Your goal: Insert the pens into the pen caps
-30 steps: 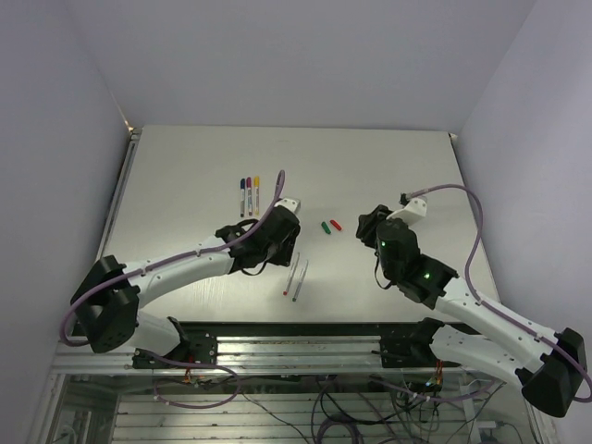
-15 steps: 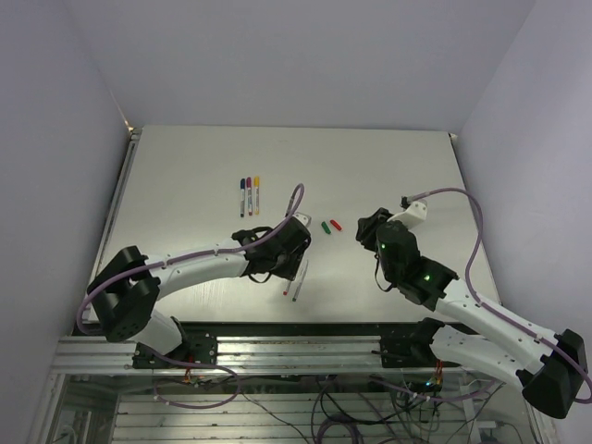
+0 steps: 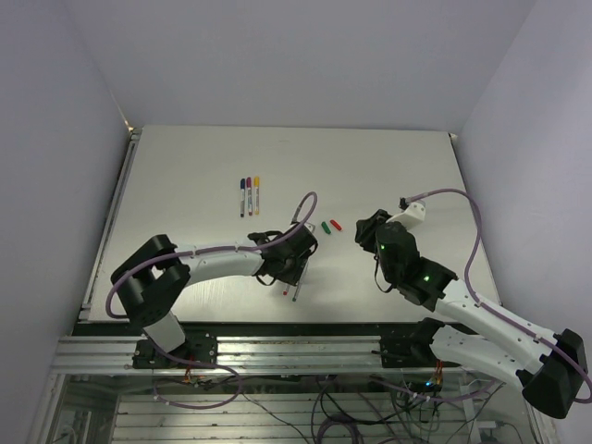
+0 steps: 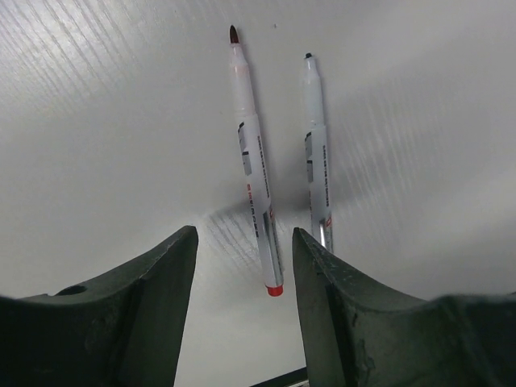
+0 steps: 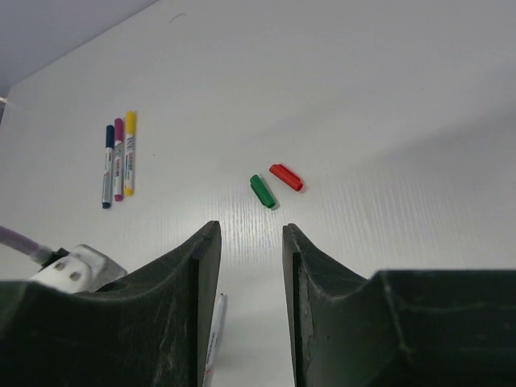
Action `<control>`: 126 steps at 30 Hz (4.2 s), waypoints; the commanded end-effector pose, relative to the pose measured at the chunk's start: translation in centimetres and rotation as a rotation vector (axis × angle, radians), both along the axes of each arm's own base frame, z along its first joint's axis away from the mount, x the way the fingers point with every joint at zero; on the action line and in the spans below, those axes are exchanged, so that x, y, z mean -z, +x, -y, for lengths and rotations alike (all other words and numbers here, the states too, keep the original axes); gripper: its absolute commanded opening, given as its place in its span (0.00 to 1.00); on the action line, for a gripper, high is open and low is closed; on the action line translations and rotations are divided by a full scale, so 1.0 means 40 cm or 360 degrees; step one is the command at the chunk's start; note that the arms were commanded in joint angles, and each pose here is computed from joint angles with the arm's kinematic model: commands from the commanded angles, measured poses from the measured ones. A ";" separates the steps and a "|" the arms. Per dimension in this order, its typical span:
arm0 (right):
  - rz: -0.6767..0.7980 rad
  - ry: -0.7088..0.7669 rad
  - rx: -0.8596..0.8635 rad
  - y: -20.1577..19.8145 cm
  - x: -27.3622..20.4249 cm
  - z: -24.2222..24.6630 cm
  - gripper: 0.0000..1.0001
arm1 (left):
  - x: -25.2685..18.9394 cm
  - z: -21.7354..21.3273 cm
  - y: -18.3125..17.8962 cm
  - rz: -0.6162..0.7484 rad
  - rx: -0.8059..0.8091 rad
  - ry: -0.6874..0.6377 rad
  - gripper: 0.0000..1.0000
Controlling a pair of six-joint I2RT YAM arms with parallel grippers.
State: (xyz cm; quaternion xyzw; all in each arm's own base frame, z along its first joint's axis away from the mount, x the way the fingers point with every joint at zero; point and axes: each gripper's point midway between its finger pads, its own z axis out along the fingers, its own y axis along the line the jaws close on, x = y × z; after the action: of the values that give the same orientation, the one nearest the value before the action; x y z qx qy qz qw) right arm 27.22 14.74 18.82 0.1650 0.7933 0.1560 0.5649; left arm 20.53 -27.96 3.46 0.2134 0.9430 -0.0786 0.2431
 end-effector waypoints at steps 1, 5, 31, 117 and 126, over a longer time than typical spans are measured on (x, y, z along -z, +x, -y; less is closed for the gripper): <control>0.0004 0.0006 0.0019 0.001 0.004 0.005 0.36 | 0.017 0.015 0.002 0.0000 0.0016 0.0002 0.60; 0.0007 0.0004 0.0019 0.002 0.005 0.005 0.36 | 0.038 0.008 -0.001 -0.0023 0.0024 0.0046 0.59; 0.0016 0.0006 0.0055 -0.005 0.018 0.024 0.35 | 0.164 -0.055 -0.069 -0.0322 0.0129 0.0377 0.38; -0.0745 -0.0899 -0.0891 0.289 0.398 -0.125 0.31 | -0.307 -0.026 -0.039 0.0397 -0.0102 -0.0934 0.07; -0.0790 -0.0882 -0.0887 0.280 0.424 -0.125 0.29 | -0.298 -0.021 -0.035 0.0388 -0.0097 -0.0926 0.07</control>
State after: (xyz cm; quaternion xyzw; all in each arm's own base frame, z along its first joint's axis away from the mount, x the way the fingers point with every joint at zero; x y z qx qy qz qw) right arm 37.86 19.40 1.78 -0.1827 0.9313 0.0354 0.3130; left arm 18.92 -26.44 14.71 0.1150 0.8602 -0.2925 0.4016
